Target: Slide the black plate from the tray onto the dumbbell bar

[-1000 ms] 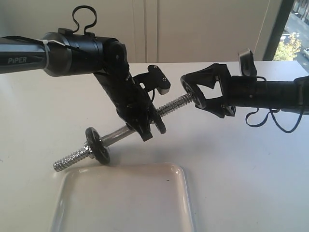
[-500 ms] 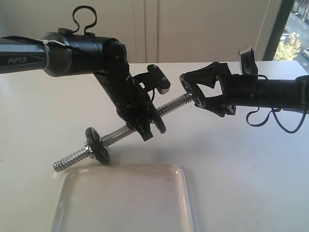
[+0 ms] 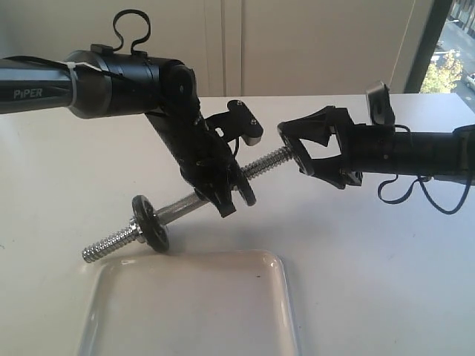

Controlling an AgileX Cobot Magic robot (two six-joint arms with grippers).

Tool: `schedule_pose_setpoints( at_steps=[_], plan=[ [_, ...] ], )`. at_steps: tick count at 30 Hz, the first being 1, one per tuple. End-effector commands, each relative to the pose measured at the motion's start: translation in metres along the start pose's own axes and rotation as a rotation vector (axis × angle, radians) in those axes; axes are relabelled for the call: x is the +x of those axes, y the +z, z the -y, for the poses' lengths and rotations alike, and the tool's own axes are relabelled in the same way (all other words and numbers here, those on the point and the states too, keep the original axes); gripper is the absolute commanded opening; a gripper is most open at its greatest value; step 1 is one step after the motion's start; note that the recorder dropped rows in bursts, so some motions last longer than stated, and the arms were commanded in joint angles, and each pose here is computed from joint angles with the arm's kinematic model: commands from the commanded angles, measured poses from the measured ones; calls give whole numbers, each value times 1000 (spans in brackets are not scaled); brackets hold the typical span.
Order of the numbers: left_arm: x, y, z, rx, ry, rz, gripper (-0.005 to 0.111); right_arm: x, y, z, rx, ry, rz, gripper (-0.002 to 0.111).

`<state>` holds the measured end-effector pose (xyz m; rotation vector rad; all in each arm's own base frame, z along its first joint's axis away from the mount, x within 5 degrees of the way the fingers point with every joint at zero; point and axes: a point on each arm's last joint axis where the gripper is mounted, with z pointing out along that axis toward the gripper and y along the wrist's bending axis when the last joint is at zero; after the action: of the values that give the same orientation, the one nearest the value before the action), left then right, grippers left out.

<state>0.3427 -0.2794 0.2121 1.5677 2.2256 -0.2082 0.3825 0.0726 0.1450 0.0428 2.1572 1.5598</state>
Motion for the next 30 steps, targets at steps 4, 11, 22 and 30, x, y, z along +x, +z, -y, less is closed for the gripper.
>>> schedule_pose_setpoints(
  at_steps=[4, 11, 22, 30],
  plan=[
    [-17, -22, -4, -53, -44, 133, 0, 16, 23, -26, -118, -41, -80, 0],
    [-18, -22, -4, -54, -50, 141, 0, 30, 42, -36, -143, -64, -141, 0],
    [-18, -22, -4, -55, -51, 143, 0, 57, 72, -35, -138, -38, -236, 0],
    [-18, -22, -4, -51, -51, 139, 0, 57, 72, -35, -148, -52, -239, 47]
  ],
)
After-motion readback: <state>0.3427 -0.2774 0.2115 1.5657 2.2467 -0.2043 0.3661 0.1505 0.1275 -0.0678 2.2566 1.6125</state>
